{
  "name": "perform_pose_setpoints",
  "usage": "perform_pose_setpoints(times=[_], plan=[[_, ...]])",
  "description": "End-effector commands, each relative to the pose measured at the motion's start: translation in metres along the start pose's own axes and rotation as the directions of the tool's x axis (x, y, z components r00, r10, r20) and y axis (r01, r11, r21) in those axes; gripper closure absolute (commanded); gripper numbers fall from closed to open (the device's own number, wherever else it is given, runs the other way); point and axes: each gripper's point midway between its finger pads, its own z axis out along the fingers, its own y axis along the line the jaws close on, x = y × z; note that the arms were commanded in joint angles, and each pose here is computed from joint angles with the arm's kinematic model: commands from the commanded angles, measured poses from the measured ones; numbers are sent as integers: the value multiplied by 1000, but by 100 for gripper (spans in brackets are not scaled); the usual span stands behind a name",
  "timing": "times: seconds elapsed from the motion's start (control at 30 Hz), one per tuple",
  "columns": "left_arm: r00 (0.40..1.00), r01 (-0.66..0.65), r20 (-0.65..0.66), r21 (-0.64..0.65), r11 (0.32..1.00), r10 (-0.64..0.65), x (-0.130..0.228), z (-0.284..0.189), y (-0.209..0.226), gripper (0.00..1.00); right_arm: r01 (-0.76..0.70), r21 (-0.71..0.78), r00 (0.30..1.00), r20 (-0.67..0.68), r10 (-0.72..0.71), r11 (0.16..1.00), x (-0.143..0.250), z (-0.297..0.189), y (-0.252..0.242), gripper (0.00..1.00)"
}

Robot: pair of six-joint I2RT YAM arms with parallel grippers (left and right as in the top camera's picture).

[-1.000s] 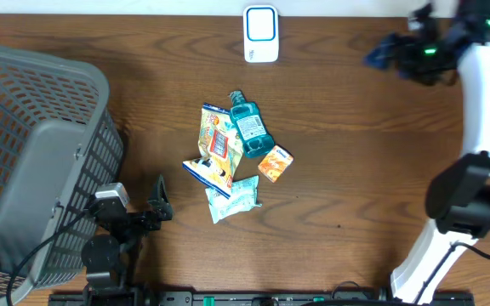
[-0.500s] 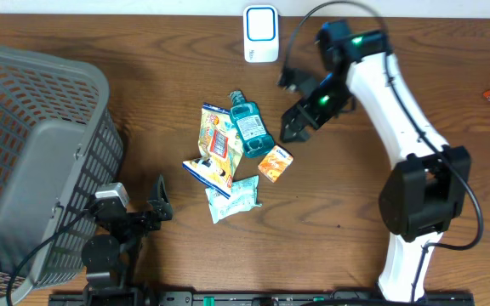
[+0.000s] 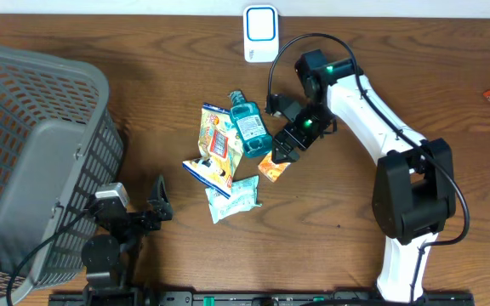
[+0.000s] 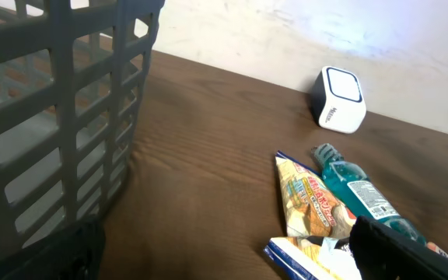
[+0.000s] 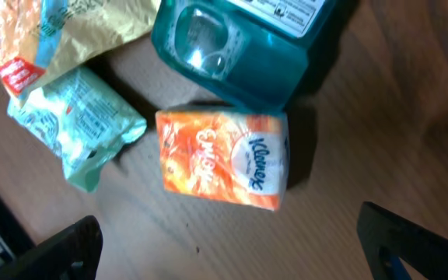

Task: Scan the item barcode
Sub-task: 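Reach the right gripper back to the orange box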

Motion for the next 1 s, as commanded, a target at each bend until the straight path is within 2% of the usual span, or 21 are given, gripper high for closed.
perform_pose_setpoints(times=[0.0, 0.27, 0.43, 0.83, 0.97], plan=[[999, 3, -43, 3, 1000, -3, 14, 2, 2, 0, -12, -22, 1000, 19, 13, 1000, -4, 2, 4, 1], [999, 3, -43, 3, 1000, -3, 14, 2, 2, 0, 15, -40, 997, 77, -12, 999, -14, 8, 4, 1], [999, 3, -43, 2, 1000, -3, 13, 2, 2, 0, 127, -76, 987, 107, -118, 989, -13, 17, 10, 1], [999, 3, -43, 2, 1000, -3, 13, 2, 2, 0, 147, -56, 975, 177, -135, 988, -18, 28, -8, 15], [999, 3, -43, 2, 1000, -3, 13, 2, 2, 0, 123, -86, 984, 138, -110, 989, -11, 47, -13, 21]])
